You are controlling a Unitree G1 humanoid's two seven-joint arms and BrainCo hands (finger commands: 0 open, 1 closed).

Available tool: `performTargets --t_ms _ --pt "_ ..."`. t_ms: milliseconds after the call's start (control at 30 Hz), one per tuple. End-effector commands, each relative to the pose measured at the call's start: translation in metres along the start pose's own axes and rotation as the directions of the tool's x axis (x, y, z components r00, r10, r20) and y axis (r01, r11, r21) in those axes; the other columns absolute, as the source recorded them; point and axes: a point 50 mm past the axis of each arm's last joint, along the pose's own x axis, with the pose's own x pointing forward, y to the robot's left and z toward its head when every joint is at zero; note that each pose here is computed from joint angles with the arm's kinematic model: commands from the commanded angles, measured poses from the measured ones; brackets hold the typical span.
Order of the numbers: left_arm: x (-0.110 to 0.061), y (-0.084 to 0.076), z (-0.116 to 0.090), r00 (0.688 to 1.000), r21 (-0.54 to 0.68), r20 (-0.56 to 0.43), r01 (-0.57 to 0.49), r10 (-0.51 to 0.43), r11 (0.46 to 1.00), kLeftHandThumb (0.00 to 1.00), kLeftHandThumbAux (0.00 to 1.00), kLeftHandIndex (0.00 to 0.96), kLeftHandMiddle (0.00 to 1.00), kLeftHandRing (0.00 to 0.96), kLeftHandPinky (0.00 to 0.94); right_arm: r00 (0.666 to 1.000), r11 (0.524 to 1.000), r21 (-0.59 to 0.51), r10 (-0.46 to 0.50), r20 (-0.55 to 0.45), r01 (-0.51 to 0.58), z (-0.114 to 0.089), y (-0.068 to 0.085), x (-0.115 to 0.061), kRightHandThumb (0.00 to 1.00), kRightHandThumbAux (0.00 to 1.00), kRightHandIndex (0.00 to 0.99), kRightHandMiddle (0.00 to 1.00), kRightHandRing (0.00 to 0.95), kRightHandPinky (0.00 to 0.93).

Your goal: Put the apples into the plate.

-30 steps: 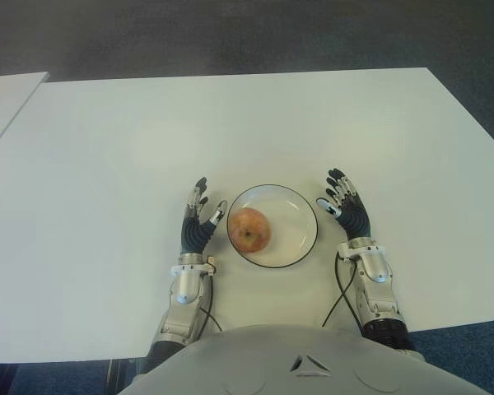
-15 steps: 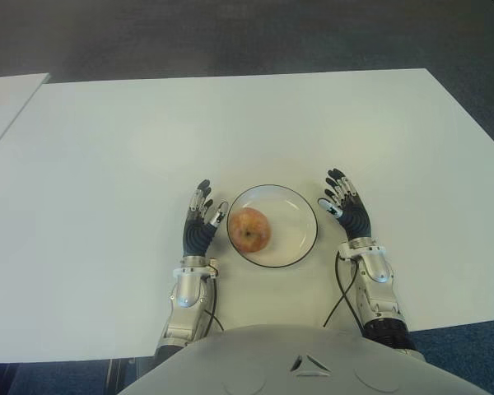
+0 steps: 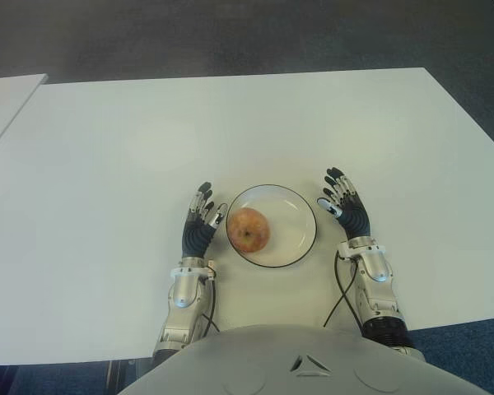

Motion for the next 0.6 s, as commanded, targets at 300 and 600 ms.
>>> performTargets --t_ms 300,600 --pt "-0.0123 -0.0034 -0.0141 0.981 -0.053 -0.174 -0.092 0.082 0.994 0.023 0.620 0.077 0.053 0.020 0.000 0.993 1.000 0.014 -0.010 -0.119 0.011 -0.0208 0.0015 -0.0108 0.177 0.625 0.000 0.000 0.000 0.000" --pt "-0.0111 -0.0032 -0.0176 0.988 -0.030 -0.140 -0.063 0.058 0.998 0.032 0.656 0.075 0.051 0.021 0.000 0.993 1.000 0.020 -0.008 -0.114 0.011 -0.0214 0.0017 -0.0101 0.164 0.627 0.000 0.000 0.000 0.000"
